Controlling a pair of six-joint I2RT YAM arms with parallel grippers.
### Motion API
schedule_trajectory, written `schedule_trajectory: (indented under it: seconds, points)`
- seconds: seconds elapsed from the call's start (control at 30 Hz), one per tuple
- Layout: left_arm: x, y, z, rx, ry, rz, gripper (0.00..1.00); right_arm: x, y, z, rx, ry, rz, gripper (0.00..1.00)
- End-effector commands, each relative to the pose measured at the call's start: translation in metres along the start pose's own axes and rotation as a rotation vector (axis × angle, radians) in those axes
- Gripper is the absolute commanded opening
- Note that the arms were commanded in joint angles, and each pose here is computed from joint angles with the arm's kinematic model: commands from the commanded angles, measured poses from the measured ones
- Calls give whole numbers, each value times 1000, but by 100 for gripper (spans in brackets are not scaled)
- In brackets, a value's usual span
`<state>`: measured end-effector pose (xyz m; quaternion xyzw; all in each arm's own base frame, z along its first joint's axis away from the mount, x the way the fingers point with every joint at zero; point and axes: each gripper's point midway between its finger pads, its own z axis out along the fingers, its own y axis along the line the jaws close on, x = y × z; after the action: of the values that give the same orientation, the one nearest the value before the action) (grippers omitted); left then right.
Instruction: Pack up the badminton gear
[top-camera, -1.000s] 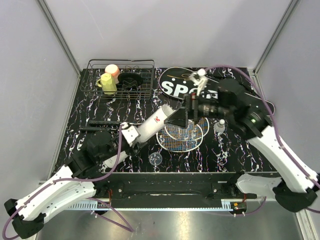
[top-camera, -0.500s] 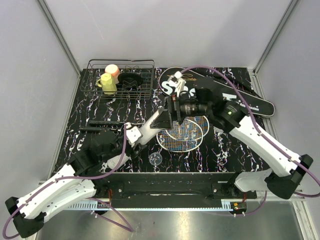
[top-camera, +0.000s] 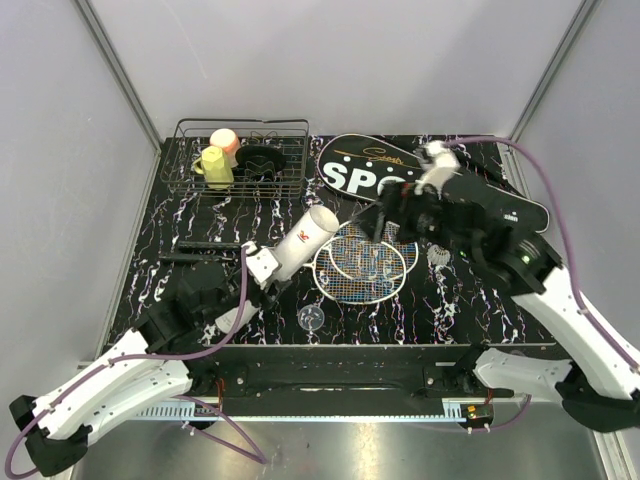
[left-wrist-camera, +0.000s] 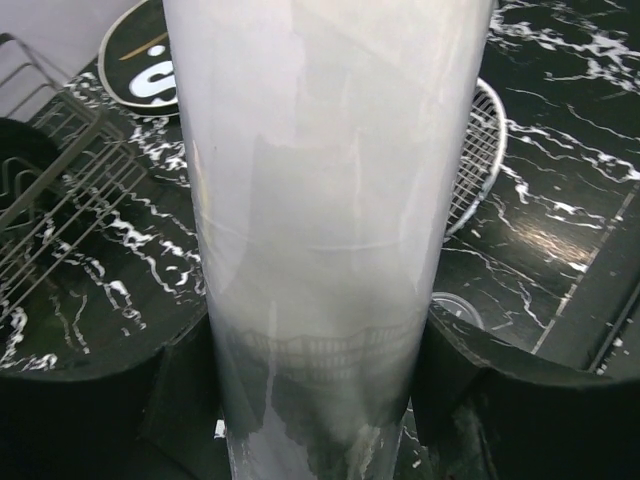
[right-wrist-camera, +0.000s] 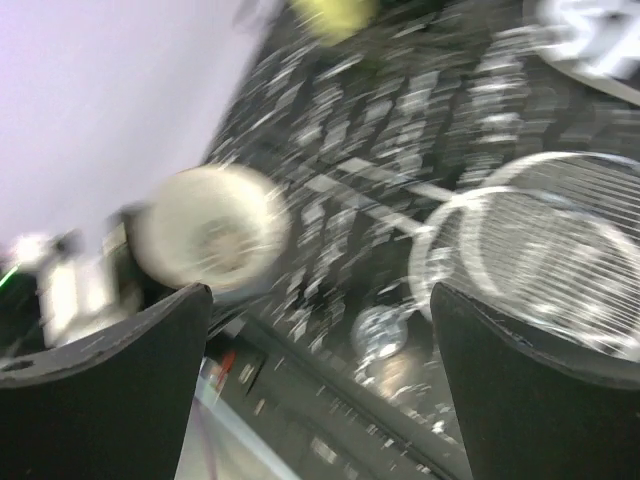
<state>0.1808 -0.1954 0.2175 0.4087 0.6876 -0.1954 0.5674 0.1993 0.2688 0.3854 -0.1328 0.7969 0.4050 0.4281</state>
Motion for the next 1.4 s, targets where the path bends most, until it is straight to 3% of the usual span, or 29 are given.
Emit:
schedule_trajectory:
  seconds: [0.0, 0.07, 0.17, 0.33, 0.47, 0.53, 0.73, 0.83, 0.97, 1.1, 1.3, 1.37]
  points:
    - [-50, 38, -14, -189, -157, -9, 10, -13, -153, -57, 748, -320, 209, 100]
    - [-52, 41, -18, -208, -170, -14, 10, 13, -216, -67, 894, -301, 321, 100]
    - [-54, 43, -22, -227, -191, -17, 10, 50, -279, -61, 959, -211, 433, 100]
    - [-58, 41, -24, -211, -209, -21, 10, 82, -337, -44, 1125, -76, 365, 100]
    - [-61, 40, -26, -204, -222, -25, 10, 111, -382, -25, 1269, 103, 321, 100]
    - [-62, 38, -27, -197, -230, -27, 10, 114, -397, -18, 1301, 125, 292, 98]
    - [-65, 36, -31, -187, -251, -32, 11, 110, -416, 0, 1297, 129, 250, 90]
    - [-67, 35, -32, -182, -257, -31, 10, 103, -423, 3, 1304, 115, 232, 81]
    - [-67, 34, -32, -175, -260, -35, 11, 104, -429, 2, 1298, 126, 214, 55]
    - [-66, 33, -30, -171, -253, -33, 11, 106, -422, 7, 1238, 138, 218, 37]
    - [-62, 32, -24, -164, -231, -33, 11, 80, -364, 13, 974, 75, 245, 18]
    - [-61, 32, -22, -160, -221, -31, 11, 68, -322, 24, 757, 37, 270, 18]
